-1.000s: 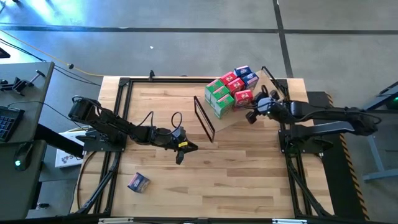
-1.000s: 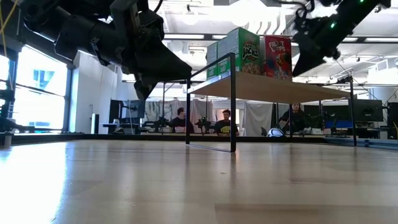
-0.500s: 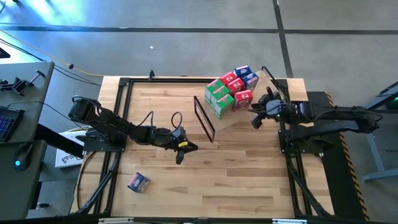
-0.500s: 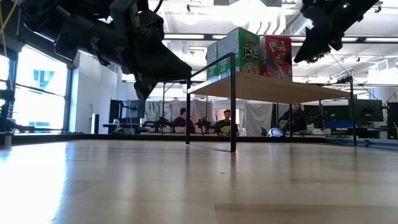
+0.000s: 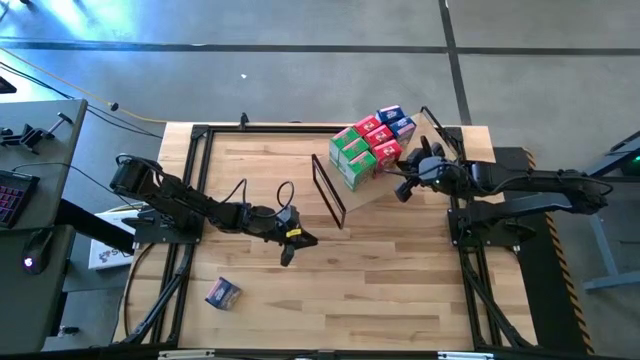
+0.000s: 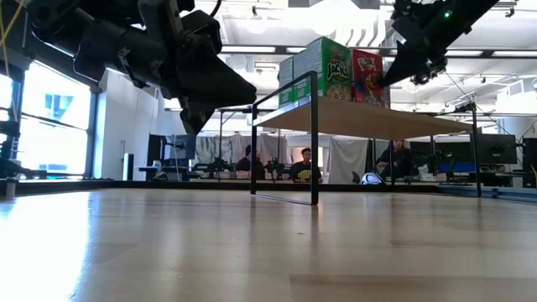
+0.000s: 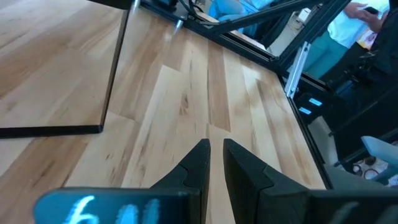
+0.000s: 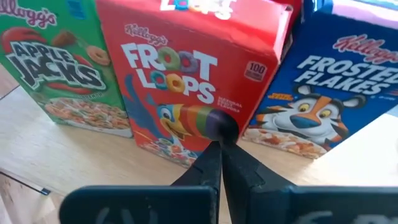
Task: Stack cereal on shelf
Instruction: Put the red cereal box on the shelf and aligned with the other red cereal boxes, then put the blue cereal box on the shelf and aligned with the other blue cereal boxes
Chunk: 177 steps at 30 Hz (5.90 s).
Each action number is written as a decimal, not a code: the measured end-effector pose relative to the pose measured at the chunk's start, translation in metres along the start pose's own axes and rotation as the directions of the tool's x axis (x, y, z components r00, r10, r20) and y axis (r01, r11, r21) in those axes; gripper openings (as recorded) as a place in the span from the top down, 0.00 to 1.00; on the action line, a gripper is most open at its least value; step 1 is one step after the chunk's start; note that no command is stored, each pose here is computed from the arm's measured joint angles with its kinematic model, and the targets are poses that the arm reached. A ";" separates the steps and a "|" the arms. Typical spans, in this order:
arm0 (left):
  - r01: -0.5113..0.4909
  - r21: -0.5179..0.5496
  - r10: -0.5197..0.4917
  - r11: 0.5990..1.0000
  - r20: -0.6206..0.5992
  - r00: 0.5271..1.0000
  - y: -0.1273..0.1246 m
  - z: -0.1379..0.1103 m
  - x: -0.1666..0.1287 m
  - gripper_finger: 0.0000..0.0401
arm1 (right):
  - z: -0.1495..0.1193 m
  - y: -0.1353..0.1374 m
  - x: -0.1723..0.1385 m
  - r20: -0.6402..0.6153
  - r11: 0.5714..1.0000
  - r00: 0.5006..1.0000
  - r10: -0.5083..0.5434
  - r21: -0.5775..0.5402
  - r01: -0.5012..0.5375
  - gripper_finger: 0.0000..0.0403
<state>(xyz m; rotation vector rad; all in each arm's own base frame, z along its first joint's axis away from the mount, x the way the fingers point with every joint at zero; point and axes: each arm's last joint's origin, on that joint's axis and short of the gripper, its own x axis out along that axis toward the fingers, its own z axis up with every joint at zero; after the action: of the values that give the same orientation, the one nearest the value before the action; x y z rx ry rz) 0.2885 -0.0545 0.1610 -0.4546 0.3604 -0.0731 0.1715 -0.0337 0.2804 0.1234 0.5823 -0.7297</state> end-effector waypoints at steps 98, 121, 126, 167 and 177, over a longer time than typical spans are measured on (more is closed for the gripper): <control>-0.886 -0.170 0.392 0.431 -0.850 0.353 -0.202 -0.033 -0.118 0.30 | -0.105 0.041 -0.015 0.362 0.856 0.776 0.516 -0.199 -0.477 1.00; -0.859 -0.144 0.376 0.492 -0.855 0.358 -0.197 -0.047 -0.111 0.29 | -0.105 0.042 -0.015 0.354 0.841 0.763 0.540 -0.202 -0.502 1.00; -0.847 -0.129 0.378 0.516 -0.852 0.361 -0.197 -0.047 -0.111 0.39 | -0.105 0.042 -0.015 0.354 0.841 0.763 0.540 -0.202 -0.502 1.00; -0.315 0.030 0.267 0.949 -0.611 0.745 -0.070 0.094 0.048 0.54 | -0.103 0.044 -0.018 0.348 0.780 0.701 0.622 -0.193 -0.596 1.00; -0.266 0.159 0.302 0.951 -0.670 0.678 -0.071 0.109 0.098 0.54 | -0.103 0.044 -0.018 0.347 0.777 0.699 0.625 -0.195 -0.598 1.00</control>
<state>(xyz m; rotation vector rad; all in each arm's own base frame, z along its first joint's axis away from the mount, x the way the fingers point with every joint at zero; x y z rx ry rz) 0.4201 -0.0869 0.2517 -0.2999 1.1722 0.0597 0.1424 0.0414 0.2001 0.0955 0.1443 -0.0609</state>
